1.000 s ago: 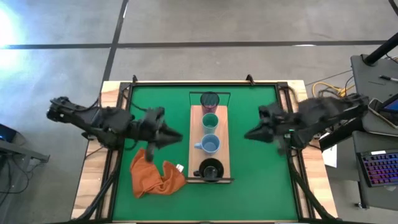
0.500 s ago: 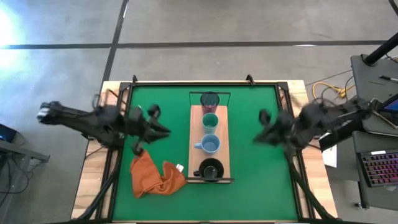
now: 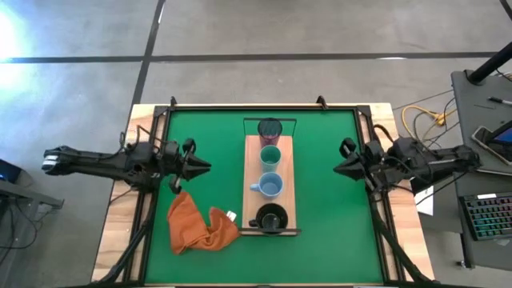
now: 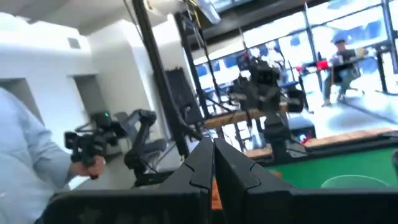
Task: Stack small to large cups/mugs on shelf
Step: Return to Home Position
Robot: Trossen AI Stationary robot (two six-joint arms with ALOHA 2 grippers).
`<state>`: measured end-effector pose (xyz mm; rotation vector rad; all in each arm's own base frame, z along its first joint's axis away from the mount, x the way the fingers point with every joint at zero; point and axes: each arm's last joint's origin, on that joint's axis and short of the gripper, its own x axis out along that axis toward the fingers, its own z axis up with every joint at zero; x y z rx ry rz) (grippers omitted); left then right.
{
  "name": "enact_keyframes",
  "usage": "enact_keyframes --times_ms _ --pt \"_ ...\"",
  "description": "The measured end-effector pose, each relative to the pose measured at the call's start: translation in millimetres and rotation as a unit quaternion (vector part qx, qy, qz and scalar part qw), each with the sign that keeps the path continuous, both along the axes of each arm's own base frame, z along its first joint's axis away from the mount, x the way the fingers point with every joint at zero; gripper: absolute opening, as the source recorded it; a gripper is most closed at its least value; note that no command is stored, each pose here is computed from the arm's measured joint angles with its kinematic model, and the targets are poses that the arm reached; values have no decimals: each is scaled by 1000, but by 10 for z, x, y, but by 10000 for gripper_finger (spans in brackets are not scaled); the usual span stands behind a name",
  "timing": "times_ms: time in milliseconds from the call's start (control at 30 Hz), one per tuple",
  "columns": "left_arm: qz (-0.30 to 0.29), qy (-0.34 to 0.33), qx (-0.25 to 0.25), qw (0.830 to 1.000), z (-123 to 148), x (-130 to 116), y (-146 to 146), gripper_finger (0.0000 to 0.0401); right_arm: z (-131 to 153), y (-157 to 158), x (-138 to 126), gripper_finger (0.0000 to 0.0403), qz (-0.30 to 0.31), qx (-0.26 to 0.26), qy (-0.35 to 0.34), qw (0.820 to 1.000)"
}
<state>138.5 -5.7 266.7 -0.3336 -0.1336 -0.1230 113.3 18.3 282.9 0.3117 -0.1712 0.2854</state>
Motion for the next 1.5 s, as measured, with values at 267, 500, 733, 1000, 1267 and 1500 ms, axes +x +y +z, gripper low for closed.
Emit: enact_keyframes --times_ms 267,500,733,1000,1267,1500 --pt "21 -15 -68 997 -711 -116 22 54 -542 -5 13 9 -13 10 -14 1000" --pt "20 34 -80 996 -891 -175 22 54 -756 -20 -54 9 -19 28 -34 999" --pt "57 97 -106 988 -1016 -243 53 54 -906 -38 -125 9 -29 15 -20 999" --pt "117 119 -129 977 -1083 -324 94 54 -1056 -72 -168 9 -74 34 53 995" --pt "122 120 -129 977 -1087 -325 96 54 -1170 -72 -152 9 -78 37 116 989" --pt "123 127 -128 976 -1098 -318 96 54 -1186 -70 -139 9 -78 35 127 988"
